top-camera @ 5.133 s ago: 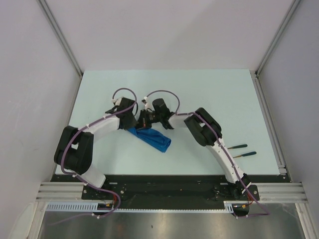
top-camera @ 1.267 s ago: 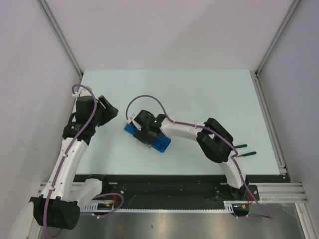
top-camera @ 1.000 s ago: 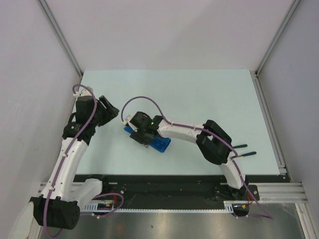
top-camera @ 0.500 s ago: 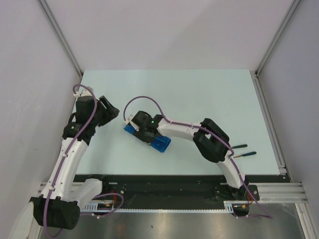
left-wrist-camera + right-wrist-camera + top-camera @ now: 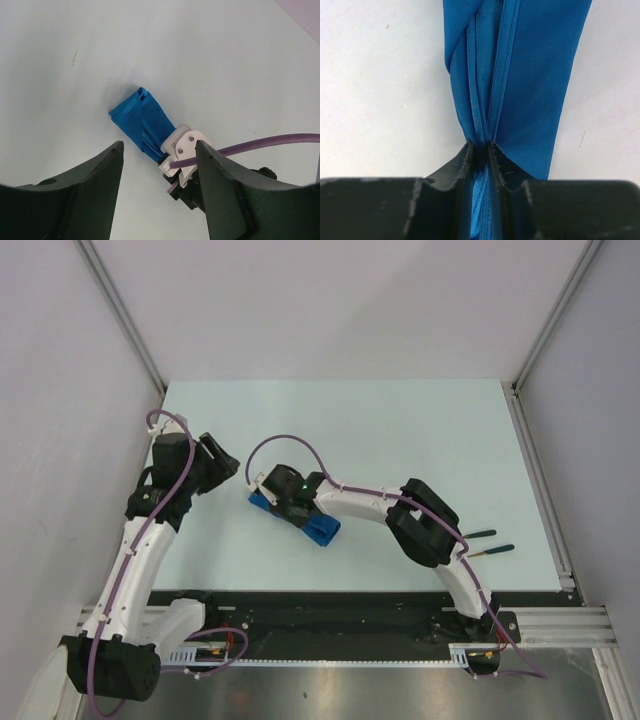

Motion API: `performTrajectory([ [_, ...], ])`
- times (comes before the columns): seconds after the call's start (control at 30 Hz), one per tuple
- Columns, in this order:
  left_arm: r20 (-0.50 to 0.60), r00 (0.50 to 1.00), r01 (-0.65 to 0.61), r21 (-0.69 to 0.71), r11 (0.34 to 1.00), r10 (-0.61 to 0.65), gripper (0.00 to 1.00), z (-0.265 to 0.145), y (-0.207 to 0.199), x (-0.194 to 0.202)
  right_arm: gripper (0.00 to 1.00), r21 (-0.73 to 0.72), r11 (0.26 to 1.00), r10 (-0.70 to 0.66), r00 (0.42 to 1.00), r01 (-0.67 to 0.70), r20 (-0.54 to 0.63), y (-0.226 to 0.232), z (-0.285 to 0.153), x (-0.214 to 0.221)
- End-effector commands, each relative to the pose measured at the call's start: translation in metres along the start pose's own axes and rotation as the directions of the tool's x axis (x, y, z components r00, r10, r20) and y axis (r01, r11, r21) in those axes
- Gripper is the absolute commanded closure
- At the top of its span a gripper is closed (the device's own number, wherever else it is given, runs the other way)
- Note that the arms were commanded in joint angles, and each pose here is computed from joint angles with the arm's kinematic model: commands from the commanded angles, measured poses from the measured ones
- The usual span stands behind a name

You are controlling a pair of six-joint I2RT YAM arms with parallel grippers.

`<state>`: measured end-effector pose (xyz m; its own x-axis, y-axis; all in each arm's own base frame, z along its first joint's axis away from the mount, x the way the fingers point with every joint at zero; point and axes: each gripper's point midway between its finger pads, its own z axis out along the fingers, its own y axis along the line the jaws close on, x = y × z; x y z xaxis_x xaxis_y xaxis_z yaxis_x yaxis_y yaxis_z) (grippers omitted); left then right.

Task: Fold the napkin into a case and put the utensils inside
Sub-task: Pick up the smaller rectangle-folded napkin, then turn over the smaller rectangle-folded napkin at the center of the board.

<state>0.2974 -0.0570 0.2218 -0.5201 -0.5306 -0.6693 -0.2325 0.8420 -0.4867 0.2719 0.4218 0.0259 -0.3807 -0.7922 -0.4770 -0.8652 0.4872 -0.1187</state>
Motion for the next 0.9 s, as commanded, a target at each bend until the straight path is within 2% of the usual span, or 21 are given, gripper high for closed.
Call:
performTrajectory([
  [0.0,0.014,1.000,-0.016,0.023,1.000,0.016,0.36,-0.003,-0.001,-0.003,0.83,0.014,1.000,0.023,1.000,-0.023,-0.011,0.001,0.011,0.003],
  [0.1,0.010,1.000,-0.018,0.020,1.000,0.018,0.36,-0.001,0.000,-0.002,0.93,0.007,0.999,0.038,0.999,-0.039,0.020,0.001,0.005,-0.007],
  [0.13,0.007,1.000,-0.017,0.019,1.000,0.017,0.36,-0.001,0.000,-0.001,1.00,0.003,0.999,0.046,0.998,-0.046,0.032,0.001,0.000,-0.014],
  [0.3,0.008,1.000,-0.017,0.017,1.000,0.017,0.36,-0.001,0.001,-0.003,1.00,-0.087,0.988,0.137,0.986,-0.129,0.096,0.010,-0.028,-0.048],
  [0.5,0.022,1.000,-0.021,0.017,1.000,0.021,0.36,-0.007,-0.001,-0.010,1.00,-0.324,0.895,0.359,0.926,-0.305,0.118,0.028,-0.064,-0.079],
  [0.57,0.028,0.999,-0.022,0.021,1.000,0.022,0.36,-0.009,-0.002,-0.012,1.00,-0.430,0.833,0.434,0.893,-0.348,0.119,0.038,-0.077,-0.090],
  [0.6,0.028,0.999,-0.023,0.021,1.000,0.023,0.36,-0.009,-0.002,-0.012,1.00,-0.459,0.806,0.460,0.883,-0.374,0.089,0.042,-0.072,-0.081],
  [0.63,0.028,0.999,-0.022,0.025,0.999,0.021,0.36,-0.009,-0.002,-0.013,1.00,-0.545,0.742,0.518,0.850,-0.391,0.095,0.052,-0.082,-0.095],
  [0.7,0.027,0.999,-0.021,0.026,0.999,0.020,0.36,-0.010,-0.002,-0.012,1.00,-0.605,0.665,0.577,0.815,-0.437,0.045,0.057,-0.076,-0.086],
  [0.73,0.025,0.999,-0.022,0.025,0.999,0.022,0.36,-0.010,-0.002,-0.012,1.00,-0.670,0.622,0.597,0.799,-0.405,0.071,0.062,-0.084,-0.100],
  [0.77,0.025,0.999,-0.024,0.023,0.999,0.023,0.36,-0.010,-0.001,-0.012,1.00,-0.696,0.576,0.633,0.773,-0.429,0.047,0.065,-0.087,-0.103],
  [0.8,0.023,0.999,-0.027,0.021,0.999,0.026,0.35,-0.010,-0.001,-0.011,1.00,-0.725,0.557,0.649,0.757,-0.405,0.075,0.067,-0.090,-0.111],
  [0.83,0.023,0.999,-0.024,0.020,0.999,0.024,0.35,-0.009,0.000,-0.011,1.00,-0.749,0.526,0.656,0.753,-0.402,0.057,0.071,-0.086,-0.104],
  [0.87,0.023,0.999,-0.027,0.020,0.999,0.027,0.35,-0.010,0.000,-0.011,1.00,-0.766,0.470,0.692,0.722,-0.439,0.011,0.073,-0.086,-0.102],
])
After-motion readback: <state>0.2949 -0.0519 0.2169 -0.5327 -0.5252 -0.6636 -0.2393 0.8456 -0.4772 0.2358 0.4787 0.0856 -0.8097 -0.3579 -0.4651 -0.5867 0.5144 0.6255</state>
